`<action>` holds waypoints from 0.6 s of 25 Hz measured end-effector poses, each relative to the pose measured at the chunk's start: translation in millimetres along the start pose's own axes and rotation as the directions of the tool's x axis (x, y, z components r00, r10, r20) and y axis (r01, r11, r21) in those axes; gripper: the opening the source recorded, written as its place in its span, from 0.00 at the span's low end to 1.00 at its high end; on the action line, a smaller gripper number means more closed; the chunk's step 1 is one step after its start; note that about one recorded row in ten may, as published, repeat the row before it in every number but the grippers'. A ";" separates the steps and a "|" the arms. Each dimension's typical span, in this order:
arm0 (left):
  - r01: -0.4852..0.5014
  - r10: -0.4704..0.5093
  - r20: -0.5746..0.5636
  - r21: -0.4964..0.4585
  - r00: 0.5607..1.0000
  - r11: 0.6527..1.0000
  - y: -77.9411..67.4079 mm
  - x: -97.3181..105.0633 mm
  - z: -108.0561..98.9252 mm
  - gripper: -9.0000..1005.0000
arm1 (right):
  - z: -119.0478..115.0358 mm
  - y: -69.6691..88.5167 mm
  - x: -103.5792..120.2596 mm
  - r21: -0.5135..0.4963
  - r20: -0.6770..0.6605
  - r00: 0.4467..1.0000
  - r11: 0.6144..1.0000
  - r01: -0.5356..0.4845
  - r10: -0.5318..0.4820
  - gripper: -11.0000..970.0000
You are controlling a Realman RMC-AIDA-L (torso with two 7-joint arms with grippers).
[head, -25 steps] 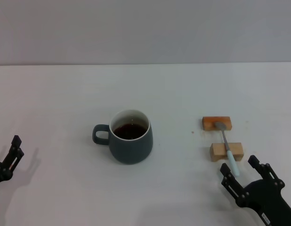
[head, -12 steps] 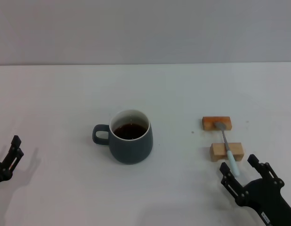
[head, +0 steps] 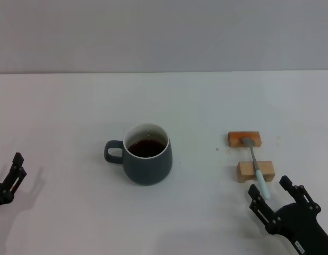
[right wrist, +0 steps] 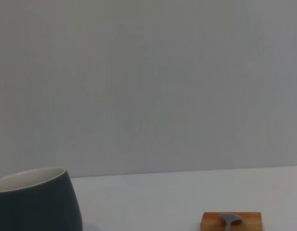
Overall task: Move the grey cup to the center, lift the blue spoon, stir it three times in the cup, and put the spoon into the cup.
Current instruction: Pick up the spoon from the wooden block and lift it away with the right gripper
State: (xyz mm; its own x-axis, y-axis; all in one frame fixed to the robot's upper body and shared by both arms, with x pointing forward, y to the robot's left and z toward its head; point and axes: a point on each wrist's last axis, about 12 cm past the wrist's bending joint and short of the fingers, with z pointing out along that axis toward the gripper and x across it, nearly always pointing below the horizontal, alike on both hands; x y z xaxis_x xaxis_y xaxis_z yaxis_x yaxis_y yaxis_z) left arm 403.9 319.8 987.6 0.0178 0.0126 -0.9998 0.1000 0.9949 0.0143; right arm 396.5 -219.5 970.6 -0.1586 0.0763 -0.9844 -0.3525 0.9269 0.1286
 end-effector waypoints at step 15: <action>0.000 0.000 0.001 0.004 1.000 1.000 -0.6 0.0 -0.7 0.86 | -0.4 -2.8 0.2 0.006 -0.001 0.999 0.999 -0.035 0.035 0.81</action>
State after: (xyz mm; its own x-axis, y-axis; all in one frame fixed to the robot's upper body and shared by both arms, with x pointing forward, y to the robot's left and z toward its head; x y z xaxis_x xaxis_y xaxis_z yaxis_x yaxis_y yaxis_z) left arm 403.1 319.2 987.6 0.0187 0.0126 -0.9997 0.1044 0.9944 0.0144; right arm 397.0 -222.3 970.2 -0.1715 0.1082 -0.9792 -0.3408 0.9260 0.1621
